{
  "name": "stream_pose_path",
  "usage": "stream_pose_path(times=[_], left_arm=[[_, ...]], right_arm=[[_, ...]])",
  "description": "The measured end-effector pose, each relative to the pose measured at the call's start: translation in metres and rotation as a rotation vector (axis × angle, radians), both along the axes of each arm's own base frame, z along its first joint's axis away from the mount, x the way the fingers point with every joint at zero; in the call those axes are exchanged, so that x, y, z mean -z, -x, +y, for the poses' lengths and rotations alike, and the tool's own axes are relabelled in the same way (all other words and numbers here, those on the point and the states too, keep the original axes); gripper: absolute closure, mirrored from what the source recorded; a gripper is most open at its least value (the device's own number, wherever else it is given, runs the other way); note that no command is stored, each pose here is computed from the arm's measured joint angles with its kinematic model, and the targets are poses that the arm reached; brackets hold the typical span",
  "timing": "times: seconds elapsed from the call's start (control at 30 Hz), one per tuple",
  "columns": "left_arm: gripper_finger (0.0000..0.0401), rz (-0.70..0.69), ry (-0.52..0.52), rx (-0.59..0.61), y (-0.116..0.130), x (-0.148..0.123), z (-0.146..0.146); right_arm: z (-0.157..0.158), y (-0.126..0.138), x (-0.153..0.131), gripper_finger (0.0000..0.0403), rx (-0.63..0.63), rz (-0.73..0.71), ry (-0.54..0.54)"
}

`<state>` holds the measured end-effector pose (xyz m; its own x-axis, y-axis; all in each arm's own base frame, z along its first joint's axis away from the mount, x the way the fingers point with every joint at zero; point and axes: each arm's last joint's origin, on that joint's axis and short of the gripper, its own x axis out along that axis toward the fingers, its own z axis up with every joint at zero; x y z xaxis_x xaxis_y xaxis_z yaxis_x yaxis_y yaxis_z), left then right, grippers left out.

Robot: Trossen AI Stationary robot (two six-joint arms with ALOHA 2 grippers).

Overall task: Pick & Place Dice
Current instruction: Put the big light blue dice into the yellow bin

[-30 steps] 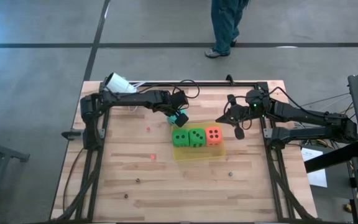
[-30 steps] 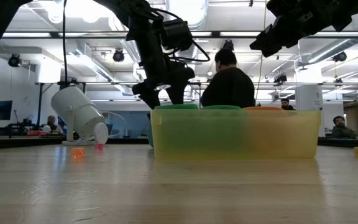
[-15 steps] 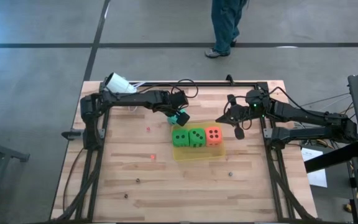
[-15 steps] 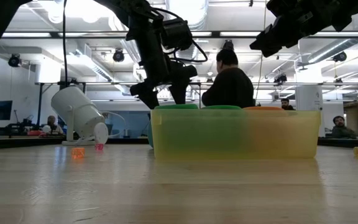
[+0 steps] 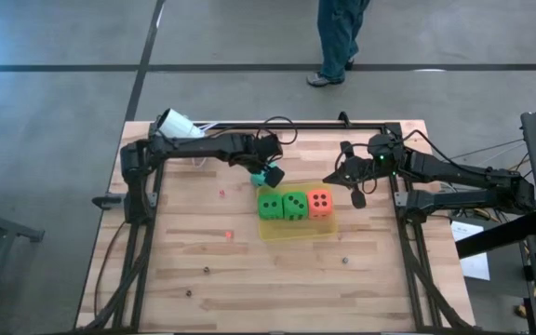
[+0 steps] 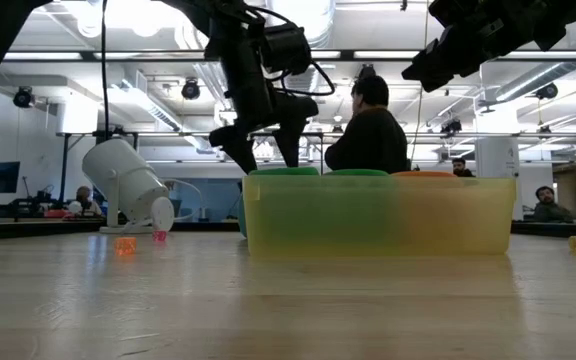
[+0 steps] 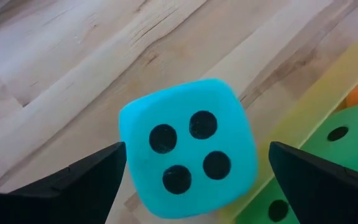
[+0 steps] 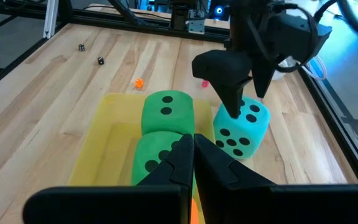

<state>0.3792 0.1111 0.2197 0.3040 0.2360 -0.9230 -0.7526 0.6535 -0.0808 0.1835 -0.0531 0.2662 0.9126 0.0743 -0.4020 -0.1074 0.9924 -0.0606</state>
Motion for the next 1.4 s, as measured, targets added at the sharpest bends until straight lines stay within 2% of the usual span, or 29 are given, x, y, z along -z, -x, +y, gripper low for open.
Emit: stream_pose_path(times=[0.47, 0.77, 0.93, 1.07, 1.4], left_arm=[[0.0001, -0.003, 0.066, -0.057, 0.000, -0.015, -0.001], [0.0001, 0.000, 0.092, -0.101, 0.001, -0.012, -0.001], [0.0001, 0.041, 0.105, -0.119, -0.003, 0.007, 0.001], [0.0001, 0.051, 0.103, -0.127, -0.008, 0.012, 0.005], [0.0001, 0.074, 0.110, -0.150, -0.007, 0.006, 0.005]], right_arm=[[0.000, 0.000, 0.000, 0.0394, 0.000, 0.000, 0.000], [0.000, 0.000, 0.000, 0.0394, 0.000, 0.000, 0.000], [0.000, 0.000, 0.000, 0.0394, 0.000, 0.000, 0.000], [0.000, 0.000, 0.000, 0.0394, 0.000, -0.001, 0.000], [0.000, 0.000, 0.000, 0.0394, 0.000, -0.001, 0.000]])
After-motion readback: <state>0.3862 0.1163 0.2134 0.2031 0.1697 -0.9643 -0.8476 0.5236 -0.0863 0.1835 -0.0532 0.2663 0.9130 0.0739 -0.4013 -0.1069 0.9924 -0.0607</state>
